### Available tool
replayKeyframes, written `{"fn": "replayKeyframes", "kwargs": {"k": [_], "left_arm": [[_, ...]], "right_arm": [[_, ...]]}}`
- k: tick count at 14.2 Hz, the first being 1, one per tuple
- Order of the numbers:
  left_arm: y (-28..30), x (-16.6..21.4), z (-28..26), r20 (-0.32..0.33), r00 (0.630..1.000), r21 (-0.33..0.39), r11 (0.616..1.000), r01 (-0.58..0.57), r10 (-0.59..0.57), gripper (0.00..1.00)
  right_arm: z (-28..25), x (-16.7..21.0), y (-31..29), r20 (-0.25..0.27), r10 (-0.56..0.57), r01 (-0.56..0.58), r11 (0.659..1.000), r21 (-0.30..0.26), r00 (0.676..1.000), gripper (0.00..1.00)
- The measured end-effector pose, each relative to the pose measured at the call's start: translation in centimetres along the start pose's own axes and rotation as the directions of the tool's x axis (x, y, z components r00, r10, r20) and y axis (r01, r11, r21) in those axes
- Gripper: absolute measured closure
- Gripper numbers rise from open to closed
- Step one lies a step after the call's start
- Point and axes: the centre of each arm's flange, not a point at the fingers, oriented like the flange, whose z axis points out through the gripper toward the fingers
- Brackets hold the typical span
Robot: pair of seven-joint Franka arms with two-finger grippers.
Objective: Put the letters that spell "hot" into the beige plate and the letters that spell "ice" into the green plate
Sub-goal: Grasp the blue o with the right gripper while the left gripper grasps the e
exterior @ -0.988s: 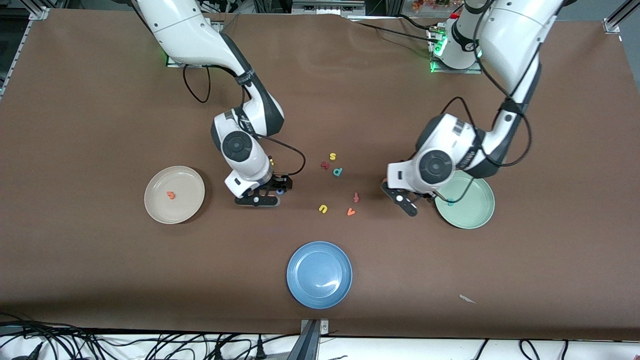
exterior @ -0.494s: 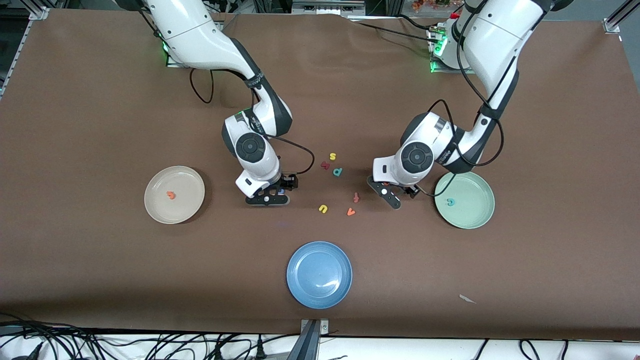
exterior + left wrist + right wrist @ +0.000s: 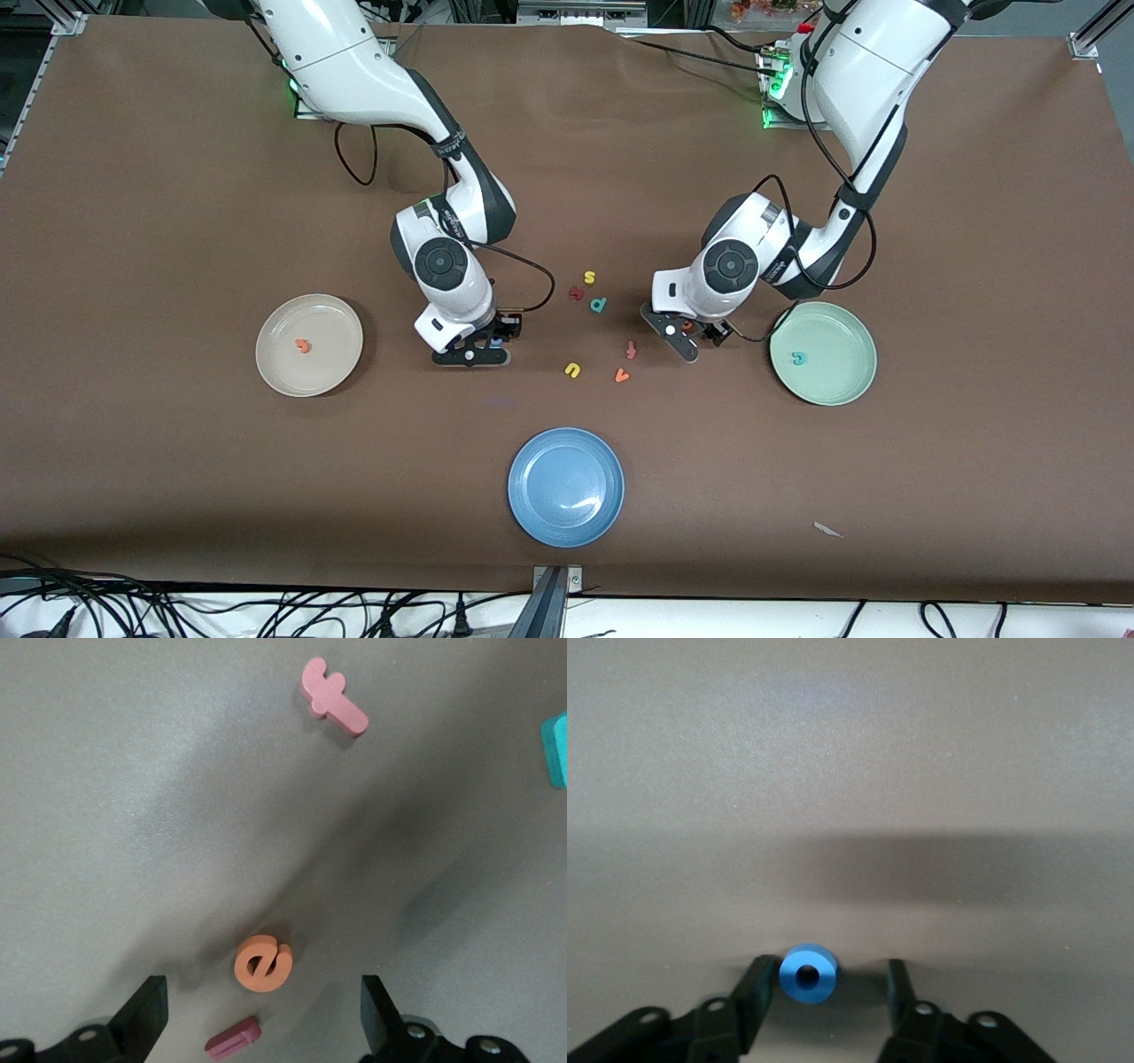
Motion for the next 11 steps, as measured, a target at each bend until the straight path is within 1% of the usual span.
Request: {"fn": "replayKeyframes", "kwargs": {"k": [2, 3, 4, 5, 6, 7, 8, 9, 10, 11], "left_arm": [[0.07, -0.01, 0.1, -0.007, 1.0, 0.001, 1.0, -0.003, 0.003, 0.09], [0.12, 0.05, 0.07, -0.01, 1.0, 0.002, 1.0, -0.004, 0.004, 0.09], [0.22, 0.12, 0.07, -0.015, 1.0, 0.004, 1.0, -0.008, 0.008, 0.17], [0.35, 0.15, 0.18, -0.017, 1.0, 0.006, 1.0, -0.014, 0.014, 0.26], [0.46, 0.14, 0.37, -0.017, 1.0, 0.011, 1.0, -0.02, 0.021, 0.29], [0.53, 0.12, 0.58, -0.015, 1.0, 0.015, 1.0, -0.027, 0.027, 0.29], [0.53, 0.11, 0.74, -0.014, 0.999, 0.018, 0.999, -0.031, 0.032, 0.31], [0.52, 0.11, 0.85, -0.013, 0.999, 0.025, 0.999, -0.039, 0.04, 0.31], [0.5, 0.11, 0.9, -0.01, 0.999, 0.034, 0.998, -0.049, 0.049, 0.39], [0.39, 0.14, 0.78, -0.012, 0.998, 0.043, 0.998, -0.055, 0.056, 0.49]], "right_arm": [[-0.11, 0.2, -0.14, -0.005, 0.0, 0.0, 1.0, 0.003, 1.0, 0.48], [-0.04, 0.21, -0.16, -0.004, 0.0, 0.0, 1.0, 0.002, 1.0, 0.48], [-0.03, 0.25, -0.13, -0.004, 0.001, -0.001, 1.0, 0.002, 1.0, 0.52], [-0.03, 0.25, -0.12, -0.003, 0.002, -0.002, 1.0, 0.001, 1.0, 0.52], [-0.05, 0.29, -0.08, -0.003, 0.003, -0.003, 1.0, 0.001, 1.0, 0.56], [-0.05, 0.28, -0.09, -0.002, 0.003, -0.003, 1.0, 0.0, 1.0, 0.56], [-0.07, 0.29, -0.08, -0.002, 0.005, -0.005, 1.0, 0.0, 1.0, 0.58], [-0.08, 0.3, -0.07, -0.002, 0.005, -0.005, 1.0, 0.0, 1.0, 0.59], [-0.09, 0.32, -0.07, -0.002, 0.006, -0.006, 1.0, -0.001, 1.0, 0.62], [-0.09, 0.32, -0.07, -0.002, 0.007, -0.007, 1.0, -0.001, 1.0, 0.62]]}}
